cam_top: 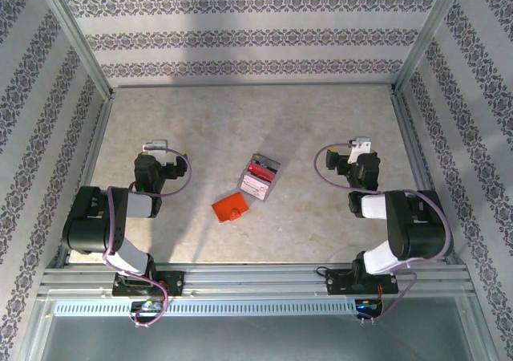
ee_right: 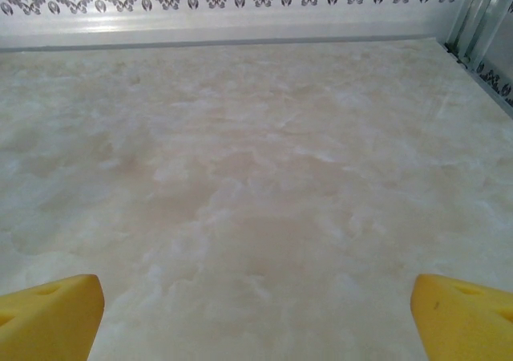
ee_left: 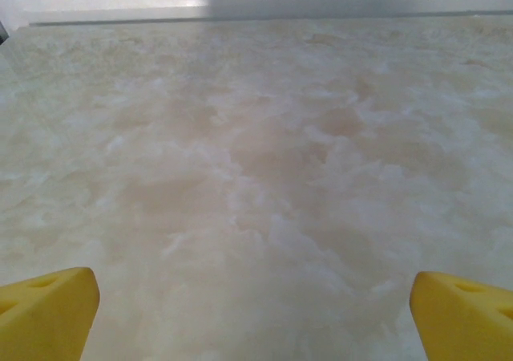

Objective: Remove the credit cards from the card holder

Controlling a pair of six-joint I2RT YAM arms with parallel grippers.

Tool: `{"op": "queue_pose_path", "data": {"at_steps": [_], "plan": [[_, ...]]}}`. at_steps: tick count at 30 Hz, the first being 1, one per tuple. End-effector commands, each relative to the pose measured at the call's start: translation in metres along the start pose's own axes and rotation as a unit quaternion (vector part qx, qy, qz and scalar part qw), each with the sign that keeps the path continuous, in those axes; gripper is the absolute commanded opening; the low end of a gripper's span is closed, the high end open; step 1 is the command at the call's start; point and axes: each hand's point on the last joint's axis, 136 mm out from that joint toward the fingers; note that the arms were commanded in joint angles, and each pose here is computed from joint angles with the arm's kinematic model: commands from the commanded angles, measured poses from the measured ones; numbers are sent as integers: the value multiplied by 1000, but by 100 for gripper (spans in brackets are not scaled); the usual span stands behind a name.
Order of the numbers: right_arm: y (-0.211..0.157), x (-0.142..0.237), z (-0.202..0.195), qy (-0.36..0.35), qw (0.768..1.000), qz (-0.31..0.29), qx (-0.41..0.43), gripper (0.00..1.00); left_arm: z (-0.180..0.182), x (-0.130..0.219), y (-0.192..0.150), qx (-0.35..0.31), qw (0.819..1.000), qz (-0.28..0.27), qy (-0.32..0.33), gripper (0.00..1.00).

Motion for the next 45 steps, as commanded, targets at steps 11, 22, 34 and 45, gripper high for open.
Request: {"op": "queue_pose_path", "data": {"at_steps": [11, 22, 34, 45], "plan": [[72, 69, 72, 137, 965, 95, -203, 98, -25, 54, 61, 219, 962, 128, -102, 100], [-6, 133, 182, 279, 867, 319, -261, 98, -118, 112, 6, 332, 849, 287, -296, 99], [-94, 168, 229, 269, 830, 432, -228, 98, -176, 114, -30, 304, 823, 335, -344, 94], [-115, 177, 214, 250, 842, 433, -203, 98, -201, 99, -50, 177, 839, 387, -340, 92]]}}
Point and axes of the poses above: each hand's point on the last joint's axis, 136 mm out from that joint toward the fingers, its own x axis back along the fingers, its own z axis along the line the jaws close on, y = z × x, and after that the axes turned 9 degrees about -x, right-handed
